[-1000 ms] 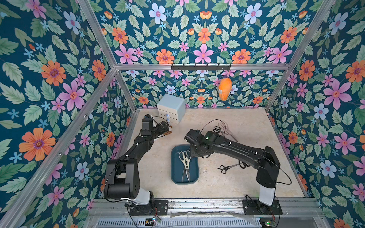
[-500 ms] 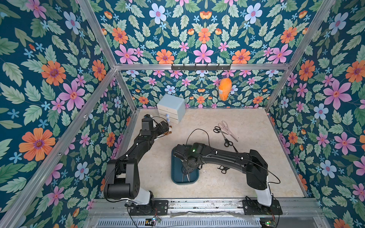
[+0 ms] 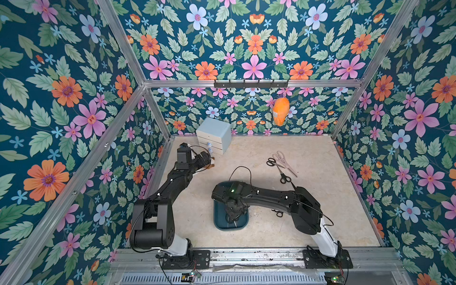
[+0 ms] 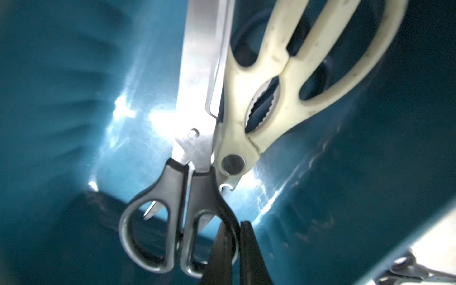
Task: Put the scissors into the storage box
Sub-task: Place the scissors in the storage box.
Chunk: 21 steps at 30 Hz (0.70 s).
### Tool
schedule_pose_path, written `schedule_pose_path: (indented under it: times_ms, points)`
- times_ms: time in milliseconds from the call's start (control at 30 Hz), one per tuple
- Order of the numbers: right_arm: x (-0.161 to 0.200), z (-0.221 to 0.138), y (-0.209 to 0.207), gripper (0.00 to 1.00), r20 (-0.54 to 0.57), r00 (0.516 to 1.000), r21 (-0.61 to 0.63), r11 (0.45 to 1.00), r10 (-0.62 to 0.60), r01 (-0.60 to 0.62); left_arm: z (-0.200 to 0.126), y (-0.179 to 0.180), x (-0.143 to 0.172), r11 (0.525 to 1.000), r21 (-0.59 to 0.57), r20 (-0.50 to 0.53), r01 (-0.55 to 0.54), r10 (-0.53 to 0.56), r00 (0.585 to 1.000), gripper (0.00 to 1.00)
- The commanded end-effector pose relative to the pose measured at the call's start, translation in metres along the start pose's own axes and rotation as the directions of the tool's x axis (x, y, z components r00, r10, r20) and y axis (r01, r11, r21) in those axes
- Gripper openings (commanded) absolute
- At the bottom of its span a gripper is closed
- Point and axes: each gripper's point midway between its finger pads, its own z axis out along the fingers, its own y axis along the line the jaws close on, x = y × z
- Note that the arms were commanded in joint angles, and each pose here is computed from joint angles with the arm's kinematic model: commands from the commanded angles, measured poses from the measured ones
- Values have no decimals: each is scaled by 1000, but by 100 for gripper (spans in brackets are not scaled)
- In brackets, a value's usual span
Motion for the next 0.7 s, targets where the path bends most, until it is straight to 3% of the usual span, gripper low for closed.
schedule_pose_path:
  times_ms: [0, 100, 233, 267, 667]
  points:
    - [3, 1, -5, 7, -15, 1000, 32, 1000, -1, 1, 0, 0, -1, 1000, -1, 3, -6, 6, 1000, 99]
    - [2, -3, -7, 22, 1, 1000, 38, 999, 8, -8, 1, 1, -1, 1000, -2, 2, -6, 6, 1000, 99]
    - [-3, -11, -10, 25, 38, 999, 42, 999, 21, -22, 1, 0, -1, 1000, -2, 2, -4, 4, 1000, 99]
    - [-6, -15, -11, 33, 54, 998, 41, 999, 24, -26, 1, 0, -1, 1000, -1, 2, -5, 5, 1000, 99]
    - [-41, -57, -39, 34, 174, 971, -4, 986, 162, -164, 1, -4, 1, 1000, 22, -11, -1, 1, 1000, 99]
